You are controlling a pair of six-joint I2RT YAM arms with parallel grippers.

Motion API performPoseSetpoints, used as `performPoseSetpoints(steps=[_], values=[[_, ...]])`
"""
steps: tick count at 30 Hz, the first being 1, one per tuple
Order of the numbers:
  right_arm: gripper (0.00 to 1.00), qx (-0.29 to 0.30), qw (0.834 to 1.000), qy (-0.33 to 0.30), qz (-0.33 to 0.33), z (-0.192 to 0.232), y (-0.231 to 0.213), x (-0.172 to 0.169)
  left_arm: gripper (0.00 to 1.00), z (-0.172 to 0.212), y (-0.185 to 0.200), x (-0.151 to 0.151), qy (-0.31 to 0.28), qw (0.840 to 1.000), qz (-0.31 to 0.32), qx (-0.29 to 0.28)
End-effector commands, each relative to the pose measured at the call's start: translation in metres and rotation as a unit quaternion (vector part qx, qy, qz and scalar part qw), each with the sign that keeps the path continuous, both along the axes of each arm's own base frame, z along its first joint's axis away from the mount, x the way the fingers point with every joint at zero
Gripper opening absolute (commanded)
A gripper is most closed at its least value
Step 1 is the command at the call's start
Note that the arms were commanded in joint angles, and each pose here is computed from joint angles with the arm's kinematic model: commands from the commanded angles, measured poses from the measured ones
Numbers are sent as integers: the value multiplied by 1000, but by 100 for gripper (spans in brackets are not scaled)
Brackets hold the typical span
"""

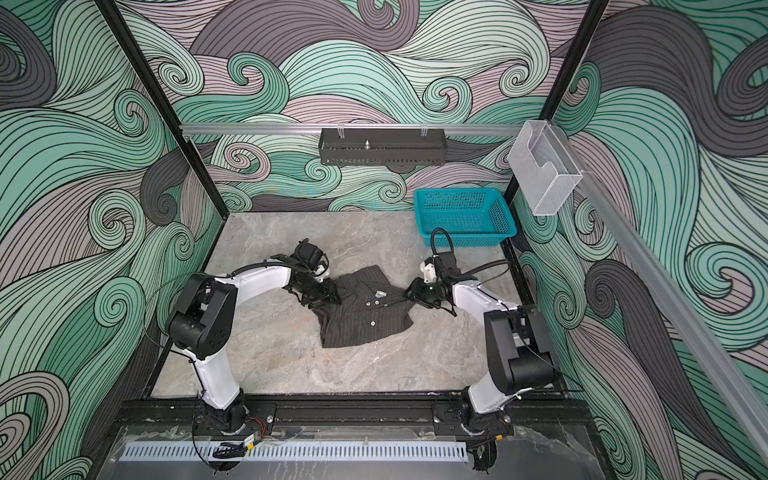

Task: Fold and stack the long sleeve shirts

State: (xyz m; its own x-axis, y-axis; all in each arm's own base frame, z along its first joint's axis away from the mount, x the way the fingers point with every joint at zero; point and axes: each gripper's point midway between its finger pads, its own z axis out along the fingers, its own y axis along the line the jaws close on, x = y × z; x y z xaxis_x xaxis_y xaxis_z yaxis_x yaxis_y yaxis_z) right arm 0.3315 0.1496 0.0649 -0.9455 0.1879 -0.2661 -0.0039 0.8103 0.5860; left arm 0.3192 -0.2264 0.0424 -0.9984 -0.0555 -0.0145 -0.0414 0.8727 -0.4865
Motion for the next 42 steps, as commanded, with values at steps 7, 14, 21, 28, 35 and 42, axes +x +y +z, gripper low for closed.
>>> performPoseSetpoints(steps=[7,14,21,28,35,42], values=[[11,-32,980,-173,93,61,30,14,0,68,-8,4,-121,990,-16,-67],[11,-65,929,-329,154,115,53,24,0,93,26,-24,-191,979,32,-57],[14,-81,922,-329,188,105,76,64,0,69,63,-24,-204,974,103,2],[14,-107,921,-313,205,78,94,103,0,42,88,-15,-192,968,159,29],[16,-120,924,-284,227,41,113,118,3,22,99,-9,-179,968,167,54],[20,-113,923,-277,244,35,125,118,28,24,107,2,-178,967,168,77]])
